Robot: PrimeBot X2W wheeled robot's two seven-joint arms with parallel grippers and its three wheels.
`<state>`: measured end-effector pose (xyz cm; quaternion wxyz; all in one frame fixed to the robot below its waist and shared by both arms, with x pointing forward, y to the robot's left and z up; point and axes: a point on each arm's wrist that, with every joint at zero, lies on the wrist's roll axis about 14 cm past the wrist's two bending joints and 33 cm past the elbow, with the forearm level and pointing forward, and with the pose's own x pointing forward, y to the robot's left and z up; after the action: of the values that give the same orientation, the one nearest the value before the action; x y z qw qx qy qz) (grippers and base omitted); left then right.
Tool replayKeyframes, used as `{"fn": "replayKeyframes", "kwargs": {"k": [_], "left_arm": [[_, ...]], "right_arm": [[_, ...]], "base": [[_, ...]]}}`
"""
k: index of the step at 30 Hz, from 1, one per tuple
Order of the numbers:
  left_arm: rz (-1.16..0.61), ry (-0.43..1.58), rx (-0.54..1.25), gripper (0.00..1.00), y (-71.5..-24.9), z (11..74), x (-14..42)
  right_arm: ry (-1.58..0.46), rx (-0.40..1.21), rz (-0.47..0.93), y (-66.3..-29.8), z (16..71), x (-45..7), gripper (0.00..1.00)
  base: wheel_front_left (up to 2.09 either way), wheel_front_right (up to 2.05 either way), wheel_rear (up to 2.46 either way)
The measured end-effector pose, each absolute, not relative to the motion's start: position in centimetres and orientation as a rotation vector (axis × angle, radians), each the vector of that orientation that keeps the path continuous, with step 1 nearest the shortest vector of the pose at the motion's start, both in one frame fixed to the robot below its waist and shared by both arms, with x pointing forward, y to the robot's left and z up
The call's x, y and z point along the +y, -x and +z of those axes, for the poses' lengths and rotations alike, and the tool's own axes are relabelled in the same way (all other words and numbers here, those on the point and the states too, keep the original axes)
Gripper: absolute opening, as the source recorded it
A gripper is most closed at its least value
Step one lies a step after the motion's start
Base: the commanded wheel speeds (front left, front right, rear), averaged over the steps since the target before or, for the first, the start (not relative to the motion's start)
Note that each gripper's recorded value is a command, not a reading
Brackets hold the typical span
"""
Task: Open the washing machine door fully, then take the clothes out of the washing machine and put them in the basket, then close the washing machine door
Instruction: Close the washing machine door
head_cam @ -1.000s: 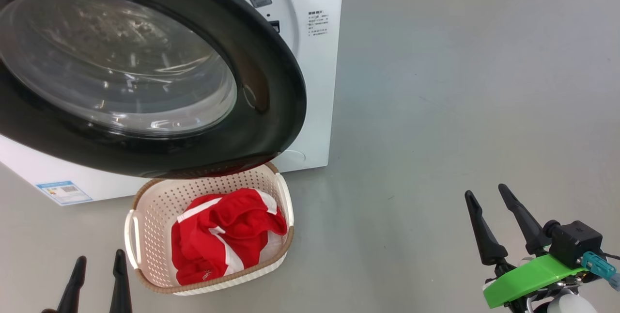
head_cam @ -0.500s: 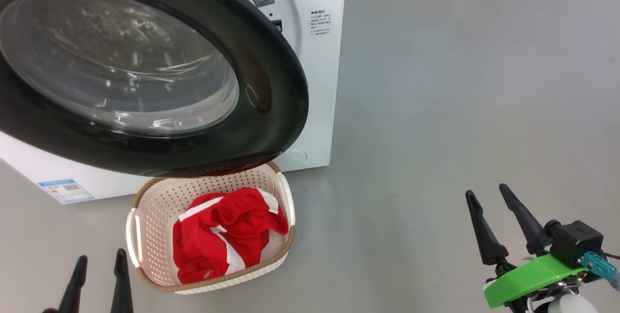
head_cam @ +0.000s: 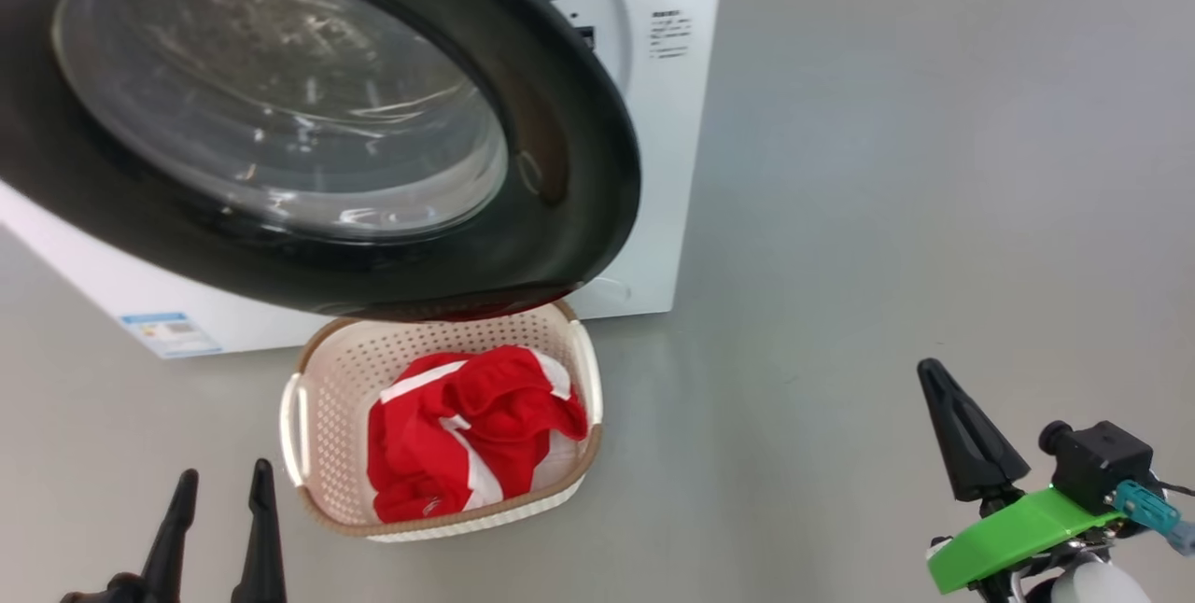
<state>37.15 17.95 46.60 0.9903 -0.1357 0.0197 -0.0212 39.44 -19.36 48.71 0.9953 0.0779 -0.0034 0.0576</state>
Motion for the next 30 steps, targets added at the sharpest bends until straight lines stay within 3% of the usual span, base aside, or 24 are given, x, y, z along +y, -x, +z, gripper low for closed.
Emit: {"fn": "replayKeyframes", "kwargs": {"k": [18, 30], "left_arm": [[0.065, 0.286, 0.007, 1.0, -35.2, 47.4, 20.5], [0.075, 0.29, 0.009, 1.0, -36.8, 47.3, 20.6]], "right_arm": [[-0.183, -0.082, 0.476, -46.3, 52.0, -6.6, 0.0], [-0.21, -0.077, 0.556, -51.6, 51.9, -2.6, 0.0]], "base": [[0.0, 0.0, 0.0], [0.0, 0.0, 0.0]]}}
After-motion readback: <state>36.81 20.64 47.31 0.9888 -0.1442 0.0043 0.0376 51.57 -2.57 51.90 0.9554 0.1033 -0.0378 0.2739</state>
